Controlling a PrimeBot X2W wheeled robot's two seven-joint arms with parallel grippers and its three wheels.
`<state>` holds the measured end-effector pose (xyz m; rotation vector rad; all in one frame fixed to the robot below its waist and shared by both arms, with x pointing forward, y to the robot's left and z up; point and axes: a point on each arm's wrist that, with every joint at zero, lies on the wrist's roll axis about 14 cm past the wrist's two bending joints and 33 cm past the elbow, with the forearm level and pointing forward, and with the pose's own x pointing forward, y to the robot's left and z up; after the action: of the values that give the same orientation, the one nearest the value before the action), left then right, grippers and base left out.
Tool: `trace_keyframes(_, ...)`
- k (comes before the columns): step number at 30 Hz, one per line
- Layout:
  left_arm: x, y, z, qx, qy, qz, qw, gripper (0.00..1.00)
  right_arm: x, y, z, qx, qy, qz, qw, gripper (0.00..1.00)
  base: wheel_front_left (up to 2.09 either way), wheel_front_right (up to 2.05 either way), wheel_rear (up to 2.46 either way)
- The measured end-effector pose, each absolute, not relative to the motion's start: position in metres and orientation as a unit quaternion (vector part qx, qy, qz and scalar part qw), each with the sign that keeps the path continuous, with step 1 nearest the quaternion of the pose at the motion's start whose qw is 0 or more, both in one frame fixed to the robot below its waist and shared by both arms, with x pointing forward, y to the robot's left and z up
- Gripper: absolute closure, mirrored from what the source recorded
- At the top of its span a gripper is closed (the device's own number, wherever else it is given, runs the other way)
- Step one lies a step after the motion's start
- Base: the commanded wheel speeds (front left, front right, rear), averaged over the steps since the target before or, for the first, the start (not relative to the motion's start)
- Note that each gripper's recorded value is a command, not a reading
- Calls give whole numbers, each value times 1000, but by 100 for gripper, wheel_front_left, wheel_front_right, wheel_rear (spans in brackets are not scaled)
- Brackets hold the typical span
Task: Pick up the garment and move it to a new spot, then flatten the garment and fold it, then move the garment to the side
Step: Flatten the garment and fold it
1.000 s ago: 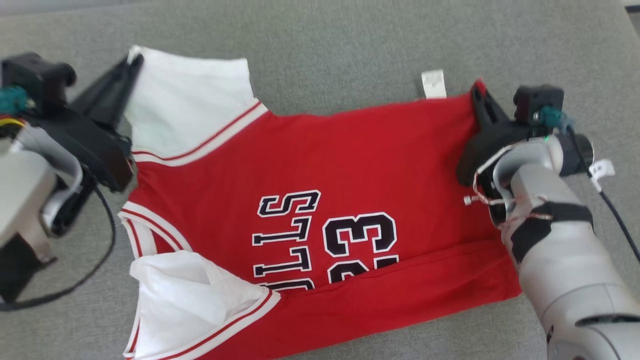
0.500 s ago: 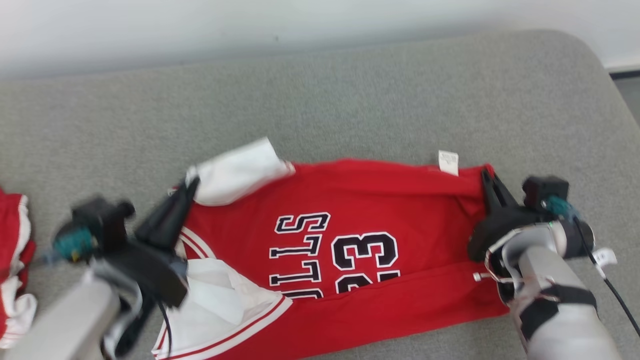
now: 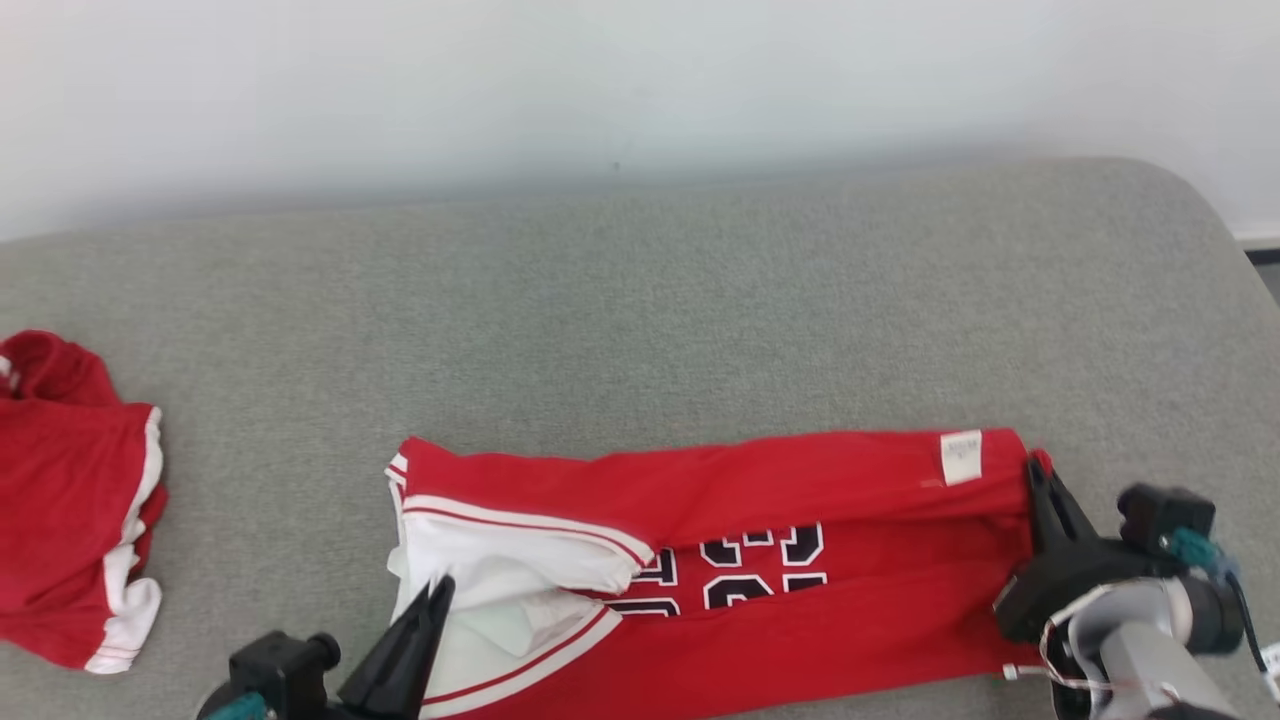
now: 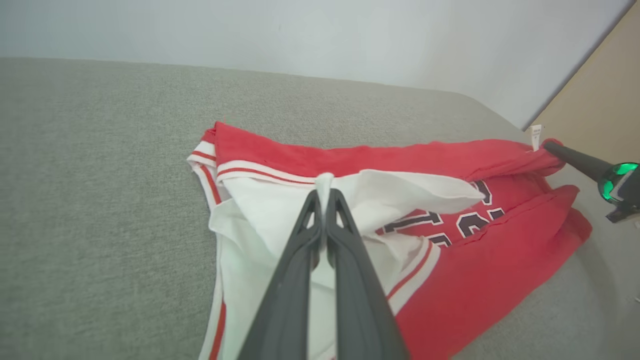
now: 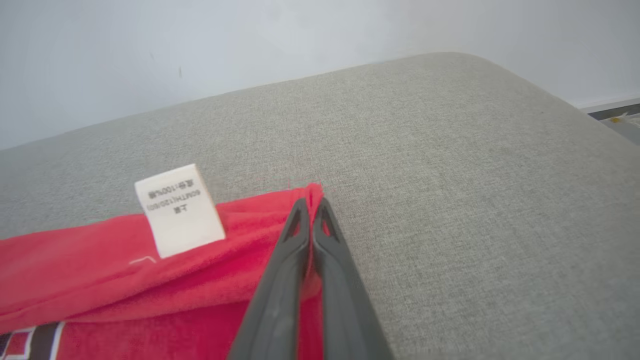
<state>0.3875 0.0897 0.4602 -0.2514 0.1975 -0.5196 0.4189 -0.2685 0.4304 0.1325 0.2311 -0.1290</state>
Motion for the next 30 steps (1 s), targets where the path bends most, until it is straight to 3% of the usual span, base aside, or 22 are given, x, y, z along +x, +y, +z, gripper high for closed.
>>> trace_keyframes(10, 366, 102, 436, -118, 120, -218, 961, 100, 393, -261, 417, 83, 129, -57, 986, 100, 0, 0, 0)
trace_keyframes(11, 366, 103, 433, -110, 122, -217, 962, 100, 392, -261, 416, 85, 130, -58, 986, 89, 0, 0, 0)
trace_keyframes(12, 367, 105, 433, -110, 120, -210, 964, 73, 393, -261, 416, 84, 130, -57, 986, 9, 0, 0, 0)
trace_keyframes(13, 369, 106, 433, -113, 119, -203, 965, 47, 393, -260, 416, 84, 130, -56, 986, 0, 0, 0, 0)
trace_keyframes(14, 369, 107, 433, -107, 118, -202, 966, 0, 393, -259, 416, 84, 131, -55, 986, 0, 0, 0, 0)
trace_keyframes(20, 377, 126, 459, -84, 62, -166, 981, 0, 392, -259, 429, 84, 110, -50, 989, 0, 0, 0, 0)
trace_keyframes(30, 367, 159, 494, -51, -16, -89, 995, 0, 381, -273, 413, 72, 147, -68, 984, 0, 0, 0, 0)
